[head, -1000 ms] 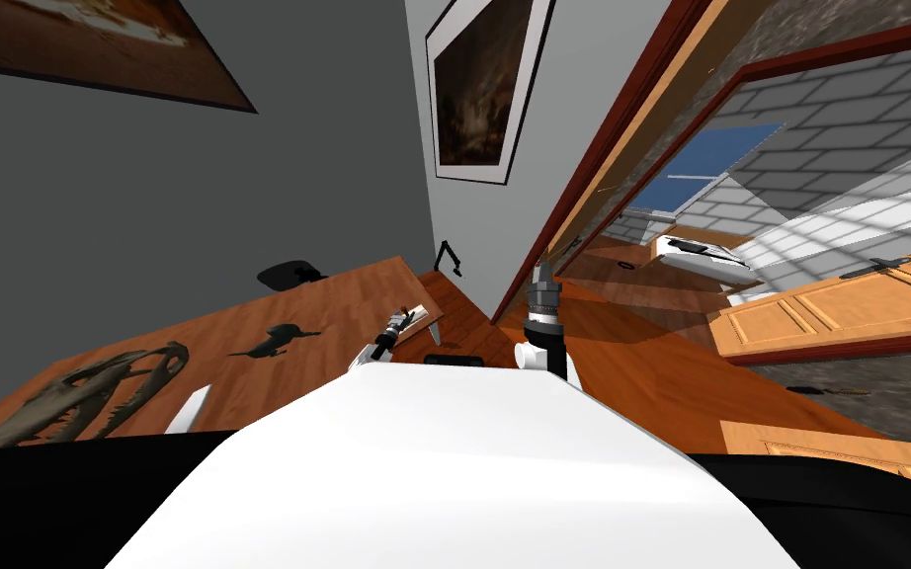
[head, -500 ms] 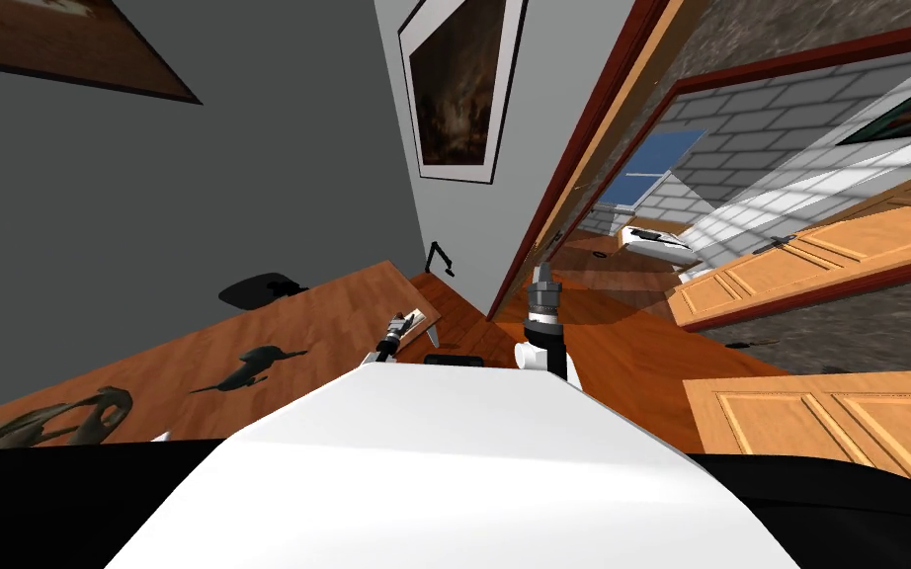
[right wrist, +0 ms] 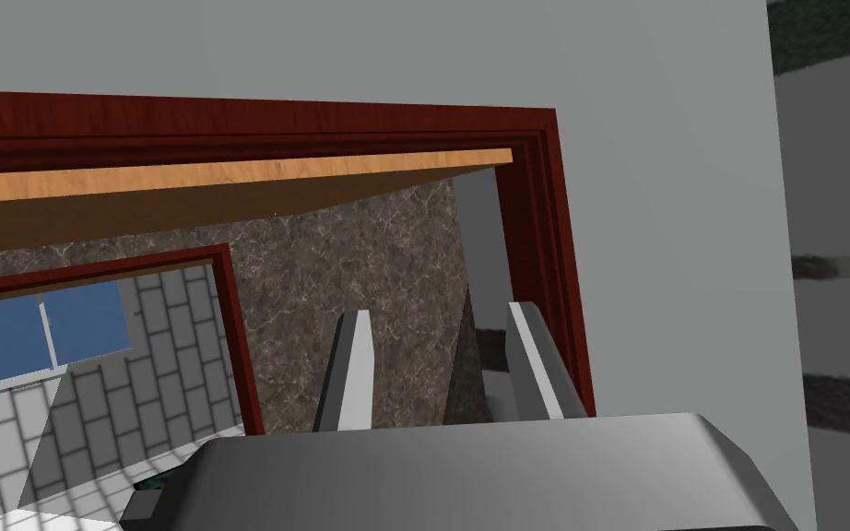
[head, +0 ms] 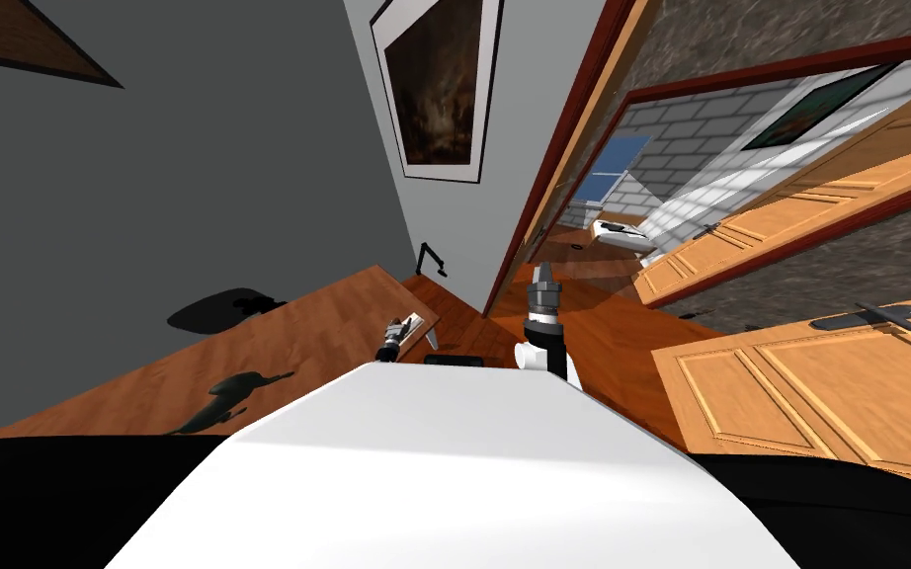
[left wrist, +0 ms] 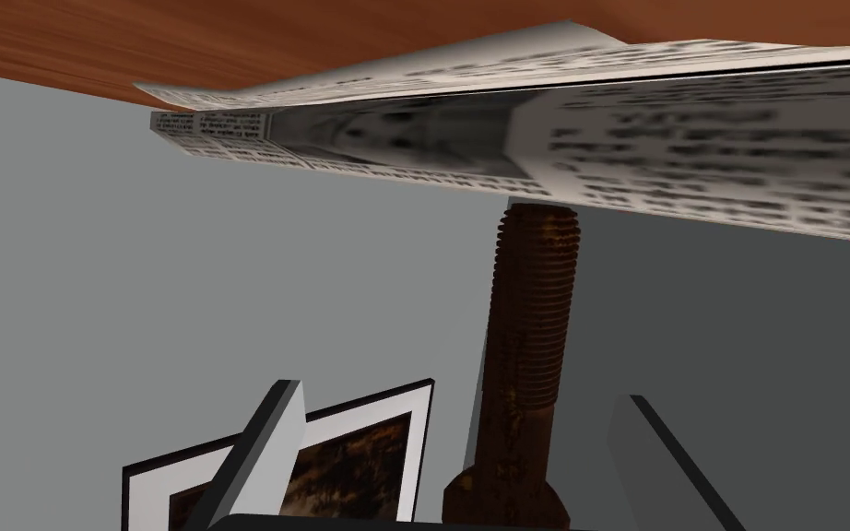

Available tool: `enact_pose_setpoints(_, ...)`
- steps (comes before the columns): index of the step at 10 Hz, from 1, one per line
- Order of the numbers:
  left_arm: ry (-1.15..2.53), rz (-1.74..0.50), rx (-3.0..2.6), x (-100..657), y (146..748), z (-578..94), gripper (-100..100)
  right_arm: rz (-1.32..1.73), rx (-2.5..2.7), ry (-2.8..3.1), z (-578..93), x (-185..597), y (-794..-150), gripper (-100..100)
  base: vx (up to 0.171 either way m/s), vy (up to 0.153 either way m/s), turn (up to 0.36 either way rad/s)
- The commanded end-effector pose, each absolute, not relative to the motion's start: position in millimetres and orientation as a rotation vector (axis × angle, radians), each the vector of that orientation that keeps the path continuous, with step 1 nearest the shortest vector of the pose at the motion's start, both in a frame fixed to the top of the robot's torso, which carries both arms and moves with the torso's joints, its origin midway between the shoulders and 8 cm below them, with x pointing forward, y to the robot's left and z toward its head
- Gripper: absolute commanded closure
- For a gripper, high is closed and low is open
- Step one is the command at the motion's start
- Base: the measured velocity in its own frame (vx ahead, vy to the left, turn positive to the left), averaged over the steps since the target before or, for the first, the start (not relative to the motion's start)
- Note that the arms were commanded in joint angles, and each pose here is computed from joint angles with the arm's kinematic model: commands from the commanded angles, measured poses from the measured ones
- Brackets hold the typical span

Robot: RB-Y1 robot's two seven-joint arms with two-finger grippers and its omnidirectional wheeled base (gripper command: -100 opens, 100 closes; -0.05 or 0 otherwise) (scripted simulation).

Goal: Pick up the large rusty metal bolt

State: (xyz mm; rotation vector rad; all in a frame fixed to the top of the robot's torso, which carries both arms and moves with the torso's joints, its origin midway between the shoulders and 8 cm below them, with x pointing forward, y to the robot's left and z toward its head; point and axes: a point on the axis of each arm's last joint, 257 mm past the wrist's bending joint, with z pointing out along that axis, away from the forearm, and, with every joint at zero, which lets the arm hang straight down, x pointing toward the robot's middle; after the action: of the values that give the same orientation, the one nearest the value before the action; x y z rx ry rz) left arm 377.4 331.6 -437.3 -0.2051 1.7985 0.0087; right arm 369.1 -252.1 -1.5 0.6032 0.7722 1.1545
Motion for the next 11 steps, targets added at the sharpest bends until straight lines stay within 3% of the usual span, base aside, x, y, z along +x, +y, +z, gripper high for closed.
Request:
enact_pose_setpoints(1,1.798,0.024,-0.217,373.1,334.3,-435.3,-100,1.154,0.603,0.772,-1.5,369.1,-252.1,0,0.001,0.035,-0.112)
enact_pose_setpoints(3,1.799,0.038,-0.23,367.5,335.9,-436.1,-100,1.154,0.603,0.772,-1.5,369.1,-252.1,0,-0.002,0.038,-0.12)
enact_pose_setpoints(4,1.799,0.041,-0.232,366.8,336.5,-436.0,100,1.154,0.603,0.772,-1.6,369.1,-252.1,0,0.0,0.0,0.0)
enact_pose_setpoints(8,1.799,0.041,-0.23,367.0,336.3,-435.9,100,1.154,0.603,0.772,-1.6,369.1,-252.1,0,0.0,0.0,0.0)
enact_pose_setpoints(9,1.799,0.041,-0.231,367.0,336.3,-435.9,0,1.154,0.603,0.772,-1.6,369.1,-252.1,0,0.0,0.0,0.0)
enact_pose_setpoints(10,1.798,-0.003,-0.19,381.8,330.3,-435.2,100,1.154,0.603,0.772,-1.6,369.1,-252.1,0,-0.006,-0.07,0.382)
enact_pose_setpoints(11,1.798,-0.028,-0.164,390.0,326.9,-435.1,100,1.154,0.604,0.772,-1.7,369.0,-252.2,0,0.005,-0.119,0.448)
